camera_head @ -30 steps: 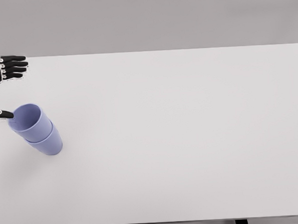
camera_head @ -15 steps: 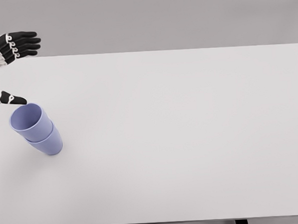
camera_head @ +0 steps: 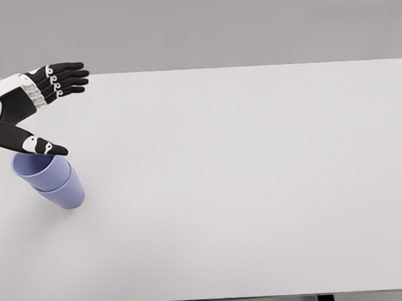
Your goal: Place the right cup on the left cup with left arm
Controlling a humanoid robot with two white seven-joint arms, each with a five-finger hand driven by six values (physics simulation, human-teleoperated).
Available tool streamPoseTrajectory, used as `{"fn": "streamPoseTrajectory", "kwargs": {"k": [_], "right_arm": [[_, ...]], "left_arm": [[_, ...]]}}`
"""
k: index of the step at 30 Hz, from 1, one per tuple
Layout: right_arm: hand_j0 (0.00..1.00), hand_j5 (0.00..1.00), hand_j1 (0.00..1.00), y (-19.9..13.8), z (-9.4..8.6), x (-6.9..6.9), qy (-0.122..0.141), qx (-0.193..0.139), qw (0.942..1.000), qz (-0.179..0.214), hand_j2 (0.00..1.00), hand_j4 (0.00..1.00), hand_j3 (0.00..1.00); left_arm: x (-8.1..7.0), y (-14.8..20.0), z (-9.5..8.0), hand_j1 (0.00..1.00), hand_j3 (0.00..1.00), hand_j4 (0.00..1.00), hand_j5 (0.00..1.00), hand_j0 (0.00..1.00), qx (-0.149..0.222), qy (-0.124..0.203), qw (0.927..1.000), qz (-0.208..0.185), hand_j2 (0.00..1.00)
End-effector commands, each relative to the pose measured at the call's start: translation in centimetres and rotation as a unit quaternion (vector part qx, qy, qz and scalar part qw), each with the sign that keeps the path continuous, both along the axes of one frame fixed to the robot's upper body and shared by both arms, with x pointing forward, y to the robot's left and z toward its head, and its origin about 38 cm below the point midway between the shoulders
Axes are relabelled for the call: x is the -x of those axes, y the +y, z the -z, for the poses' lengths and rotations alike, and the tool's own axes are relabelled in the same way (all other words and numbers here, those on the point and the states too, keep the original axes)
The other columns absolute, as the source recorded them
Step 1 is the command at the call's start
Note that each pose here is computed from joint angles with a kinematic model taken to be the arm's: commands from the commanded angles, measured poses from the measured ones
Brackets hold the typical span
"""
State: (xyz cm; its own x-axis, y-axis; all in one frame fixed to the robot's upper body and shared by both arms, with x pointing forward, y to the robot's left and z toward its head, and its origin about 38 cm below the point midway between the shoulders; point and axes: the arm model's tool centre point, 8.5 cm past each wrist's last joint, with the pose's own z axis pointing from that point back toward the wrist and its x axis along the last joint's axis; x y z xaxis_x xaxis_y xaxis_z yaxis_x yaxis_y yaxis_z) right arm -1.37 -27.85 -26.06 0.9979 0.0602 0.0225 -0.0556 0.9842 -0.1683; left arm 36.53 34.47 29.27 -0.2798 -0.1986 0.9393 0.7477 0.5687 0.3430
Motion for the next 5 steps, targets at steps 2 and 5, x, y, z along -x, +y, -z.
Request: {"fn": "streamPoseTrajectory", "kwargs": {"k": [2, 5], "right_arm": [[1.00, 1.00, 1.00, -0.01, 0.00, 0.00, 0.000, 0.000, 1.0000, 0.000, 1.00, 1.00, 1.00], [1.00, 1.00, 1.00, -0.01, 0.00, 0.00, 0.000, 0.000, 1.0000, 0.000, 1.00, 1.00, 1.00]], "left_arm": [[-0.03, 0.00, -0.16, 1.00, 1.00, 1.00, 1.00, 1.00, 0.000, 0.001, 1.0000, 0.001, 1.00], [-0.02, 0.08, -0.25, 1.00, 1.00, 1.00, 1.00, 1.00, -0.002, 0.000, 1.0000, 0.000, 1.00]]}}
